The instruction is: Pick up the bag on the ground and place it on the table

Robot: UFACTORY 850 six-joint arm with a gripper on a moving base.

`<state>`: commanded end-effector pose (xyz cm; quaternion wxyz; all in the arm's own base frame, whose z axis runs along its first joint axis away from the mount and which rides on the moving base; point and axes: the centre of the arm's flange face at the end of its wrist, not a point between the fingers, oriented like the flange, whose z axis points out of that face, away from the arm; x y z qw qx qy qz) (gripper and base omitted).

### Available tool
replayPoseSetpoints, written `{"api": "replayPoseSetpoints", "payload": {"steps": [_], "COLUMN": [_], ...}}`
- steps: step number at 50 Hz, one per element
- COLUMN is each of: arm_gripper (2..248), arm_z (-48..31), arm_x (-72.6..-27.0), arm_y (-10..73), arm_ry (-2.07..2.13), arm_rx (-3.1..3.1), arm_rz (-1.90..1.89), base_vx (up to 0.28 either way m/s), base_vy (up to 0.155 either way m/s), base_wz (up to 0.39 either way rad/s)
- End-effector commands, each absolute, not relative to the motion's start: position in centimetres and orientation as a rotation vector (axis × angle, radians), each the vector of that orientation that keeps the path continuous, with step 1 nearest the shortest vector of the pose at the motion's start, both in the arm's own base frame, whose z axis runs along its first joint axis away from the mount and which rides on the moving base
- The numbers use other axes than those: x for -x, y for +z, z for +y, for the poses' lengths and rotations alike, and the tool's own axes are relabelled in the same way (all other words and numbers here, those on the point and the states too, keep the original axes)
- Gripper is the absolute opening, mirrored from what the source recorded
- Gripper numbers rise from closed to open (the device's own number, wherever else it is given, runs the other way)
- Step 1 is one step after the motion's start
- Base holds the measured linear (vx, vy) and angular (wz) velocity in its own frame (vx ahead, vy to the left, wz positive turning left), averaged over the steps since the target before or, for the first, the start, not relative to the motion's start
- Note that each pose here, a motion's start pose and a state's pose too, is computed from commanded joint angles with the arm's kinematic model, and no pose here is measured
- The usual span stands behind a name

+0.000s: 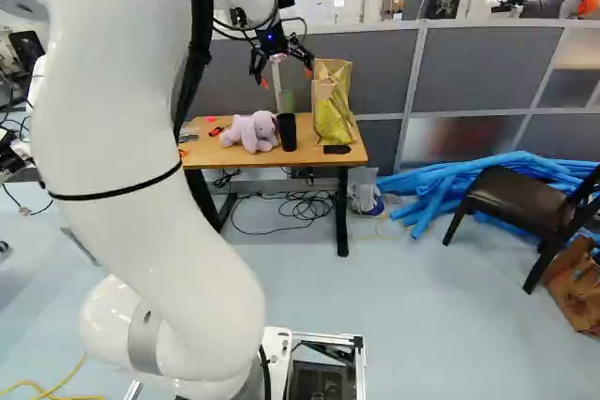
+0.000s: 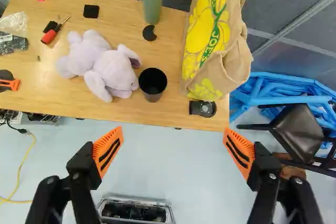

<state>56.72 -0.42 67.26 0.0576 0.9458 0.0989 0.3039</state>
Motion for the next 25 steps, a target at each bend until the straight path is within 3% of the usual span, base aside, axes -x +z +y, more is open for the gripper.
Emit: {"api": "replayPoseSetpoints", "payload": {"steps": [25], "arm_gripper": [247], "arm_z": [-0.2], "arm_x": [-53.9], "arm_y": [61.5], "arm_ry": [1.087], "arm_rx": [-2.838], "arm_rz": [0.262], "base_vx": [0.000], "base_vy": [0.000], "base_wz": [0.000]}}
